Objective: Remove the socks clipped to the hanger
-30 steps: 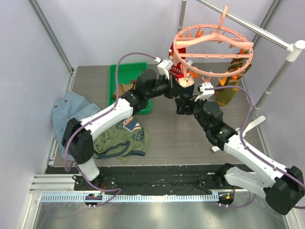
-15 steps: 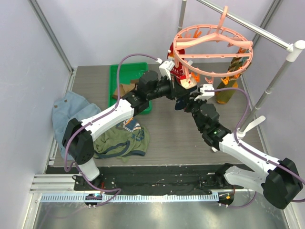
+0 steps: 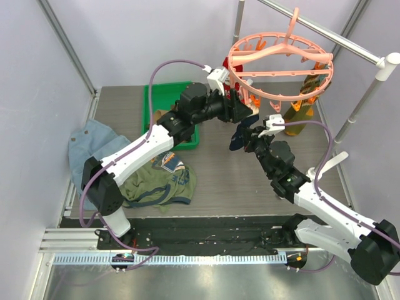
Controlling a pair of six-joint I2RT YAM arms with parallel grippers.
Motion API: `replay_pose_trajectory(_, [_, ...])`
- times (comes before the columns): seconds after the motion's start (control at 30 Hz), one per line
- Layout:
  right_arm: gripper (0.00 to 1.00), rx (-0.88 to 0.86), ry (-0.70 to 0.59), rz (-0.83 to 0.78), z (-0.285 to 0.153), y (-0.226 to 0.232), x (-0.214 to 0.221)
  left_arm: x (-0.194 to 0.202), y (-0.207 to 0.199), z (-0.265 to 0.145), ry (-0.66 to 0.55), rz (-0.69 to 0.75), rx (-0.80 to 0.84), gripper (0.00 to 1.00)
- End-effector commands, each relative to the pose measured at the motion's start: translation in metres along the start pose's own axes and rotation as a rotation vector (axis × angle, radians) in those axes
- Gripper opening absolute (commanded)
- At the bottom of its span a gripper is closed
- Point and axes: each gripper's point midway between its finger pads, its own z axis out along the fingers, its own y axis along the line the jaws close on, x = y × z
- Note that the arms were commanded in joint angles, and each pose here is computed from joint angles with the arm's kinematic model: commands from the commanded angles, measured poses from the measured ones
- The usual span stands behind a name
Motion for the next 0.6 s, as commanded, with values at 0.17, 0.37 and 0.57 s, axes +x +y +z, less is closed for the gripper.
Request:
replay_pose_trajectory(0.17, [0.01, -0.077, -0.048, 0.041, -0.015, 0.015, -0.031, -0.056, -0.012, -0.023, -0.107, 0.131, -0.073, 0.77])
replay_pose_trajectory(0.37, [0.01, -0.114, -0.050, 0.083, -0.020, 0.022, -0.035, -0.073, -0.018, -0.018, -0.125, 0.142, -0.046, 0.80])
replay_pose_trajectory(0.57, [0.01, -0.131, -0.057, 0.110, -0.020, 0.026, -0.038, -0.074, -0.030, -0.007, -0.107, 0.130, 0.026, 0.79])
